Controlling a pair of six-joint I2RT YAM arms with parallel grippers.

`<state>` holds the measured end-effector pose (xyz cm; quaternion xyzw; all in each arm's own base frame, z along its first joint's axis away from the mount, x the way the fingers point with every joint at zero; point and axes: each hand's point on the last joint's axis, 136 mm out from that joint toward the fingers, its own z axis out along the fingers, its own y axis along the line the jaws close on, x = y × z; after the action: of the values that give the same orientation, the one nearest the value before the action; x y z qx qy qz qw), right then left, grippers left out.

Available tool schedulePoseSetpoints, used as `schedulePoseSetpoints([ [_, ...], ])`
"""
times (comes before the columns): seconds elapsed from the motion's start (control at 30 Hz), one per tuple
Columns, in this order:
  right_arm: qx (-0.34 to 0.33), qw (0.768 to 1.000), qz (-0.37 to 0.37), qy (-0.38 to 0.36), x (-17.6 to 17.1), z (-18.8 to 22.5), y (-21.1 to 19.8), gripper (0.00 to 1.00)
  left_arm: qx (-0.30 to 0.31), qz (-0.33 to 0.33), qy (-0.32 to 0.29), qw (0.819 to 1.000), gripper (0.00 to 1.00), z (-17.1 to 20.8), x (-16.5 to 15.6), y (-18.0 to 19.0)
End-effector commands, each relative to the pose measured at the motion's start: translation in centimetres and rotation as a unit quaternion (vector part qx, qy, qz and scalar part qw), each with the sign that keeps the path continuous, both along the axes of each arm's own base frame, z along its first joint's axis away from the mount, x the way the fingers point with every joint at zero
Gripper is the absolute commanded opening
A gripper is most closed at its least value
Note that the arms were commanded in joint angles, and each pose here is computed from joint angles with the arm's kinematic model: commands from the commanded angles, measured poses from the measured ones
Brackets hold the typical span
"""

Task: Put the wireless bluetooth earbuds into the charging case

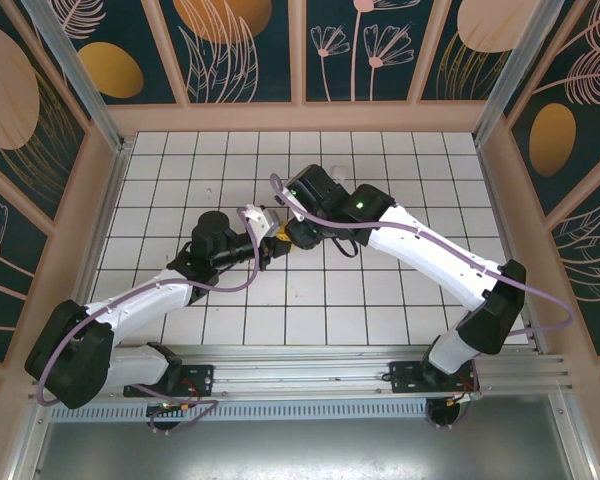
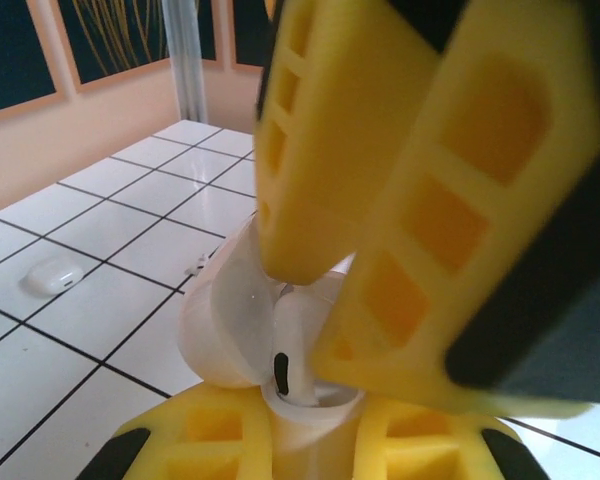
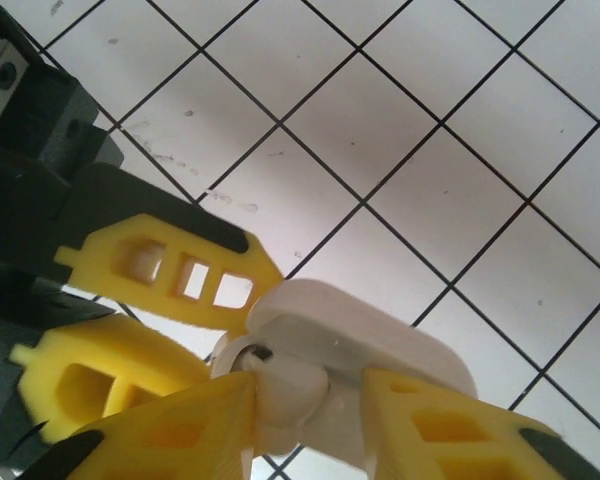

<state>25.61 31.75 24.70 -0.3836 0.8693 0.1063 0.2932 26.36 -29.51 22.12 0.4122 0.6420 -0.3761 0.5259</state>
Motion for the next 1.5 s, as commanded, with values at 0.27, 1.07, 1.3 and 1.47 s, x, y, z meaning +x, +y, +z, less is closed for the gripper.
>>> schedulePoseSetpoints([
  [0.27, 0.04, 0.999, 0.012, -0.035, -0.2, 3.1, 0.4, 0.39, -0.027, -0.029, -0.048, 0.998, 0.0, 3.1, -0.5, -0.7],
  [1.07, 0.23, 0.963, 0.012, 0.139, -2.4, 4.2, -0.8, 0.3, -0.036, -0.041, -0.045, 0.998, 0.0, 3.5, -0.9, -0.9],
  [1.3, 0.216, 0.963, -0.002, 0.163, -2.0, 2.8, -0.6, 0.3, -0.036, -0.044, -0.045, 0.997, 0.0, 3.4, -1.0, -0.9],
  [1.47, 0.195, 0.965, -0.012, 0.176, -1.7, 1.5, -0.6, 0.3, -0.035, -0.047, -0.047, 0.997, 0.0, 3.5, -1.2, -0.9],
])
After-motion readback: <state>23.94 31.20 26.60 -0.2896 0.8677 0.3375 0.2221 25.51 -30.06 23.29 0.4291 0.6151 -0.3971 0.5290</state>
